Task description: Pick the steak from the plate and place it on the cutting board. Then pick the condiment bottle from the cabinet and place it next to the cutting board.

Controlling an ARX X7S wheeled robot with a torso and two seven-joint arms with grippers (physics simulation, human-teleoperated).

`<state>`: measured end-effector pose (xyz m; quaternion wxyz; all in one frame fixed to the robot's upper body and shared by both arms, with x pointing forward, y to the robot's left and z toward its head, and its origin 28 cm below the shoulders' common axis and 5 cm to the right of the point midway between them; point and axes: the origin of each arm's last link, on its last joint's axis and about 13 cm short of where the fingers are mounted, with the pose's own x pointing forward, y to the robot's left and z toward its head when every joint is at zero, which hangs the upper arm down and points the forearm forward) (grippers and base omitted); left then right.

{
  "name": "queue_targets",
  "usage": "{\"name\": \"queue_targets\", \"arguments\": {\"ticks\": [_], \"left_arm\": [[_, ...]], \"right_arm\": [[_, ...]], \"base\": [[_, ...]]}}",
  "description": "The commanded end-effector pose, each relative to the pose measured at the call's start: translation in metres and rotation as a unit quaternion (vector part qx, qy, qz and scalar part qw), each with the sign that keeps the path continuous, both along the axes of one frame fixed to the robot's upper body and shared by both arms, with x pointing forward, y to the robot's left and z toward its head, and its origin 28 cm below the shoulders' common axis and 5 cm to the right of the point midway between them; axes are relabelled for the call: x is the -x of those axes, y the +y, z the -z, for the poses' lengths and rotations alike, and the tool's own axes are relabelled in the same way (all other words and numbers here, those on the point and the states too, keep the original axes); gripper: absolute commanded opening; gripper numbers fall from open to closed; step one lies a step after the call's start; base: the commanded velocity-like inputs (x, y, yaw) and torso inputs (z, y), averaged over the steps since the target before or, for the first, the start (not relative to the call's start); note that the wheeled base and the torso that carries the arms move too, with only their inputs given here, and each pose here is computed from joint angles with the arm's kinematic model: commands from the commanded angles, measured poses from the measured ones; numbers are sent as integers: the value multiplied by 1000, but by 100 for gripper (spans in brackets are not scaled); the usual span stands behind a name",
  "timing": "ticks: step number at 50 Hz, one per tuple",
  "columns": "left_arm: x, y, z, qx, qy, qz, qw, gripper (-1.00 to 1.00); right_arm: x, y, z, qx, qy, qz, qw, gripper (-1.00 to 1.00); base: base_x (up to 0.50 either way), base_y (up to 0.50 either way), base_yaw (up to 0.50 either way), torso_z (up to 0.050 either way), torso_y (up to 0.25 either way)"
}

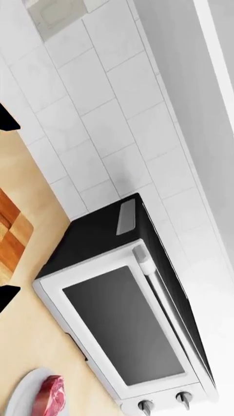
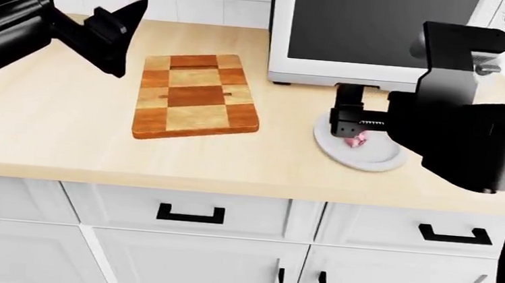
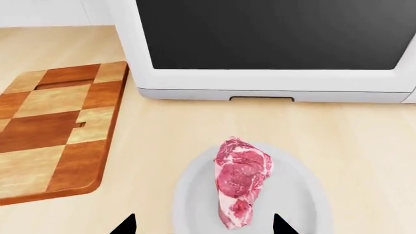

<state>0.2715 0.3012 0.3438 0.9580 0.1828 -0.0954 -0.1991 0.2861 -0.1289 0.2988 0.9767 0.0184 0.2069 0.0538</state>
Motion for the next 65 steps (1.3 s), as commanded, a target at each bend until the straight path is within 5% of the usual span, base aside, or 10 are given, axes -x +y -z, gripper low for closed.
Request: {"name": "queue_targets", "arguments": {"ticks": [1,65], "left_arm": [[-1,1,2,-3,2,-3,1000,100],[2,9,1,-6,8,-21,1000,100]], "right_arm": [[-13,2,5,3,6,6,1000,100],[-67,6,37,30,42,28,998,100]], "base": [[0,0,0,0,0],[0,0,0,0,0]]}}
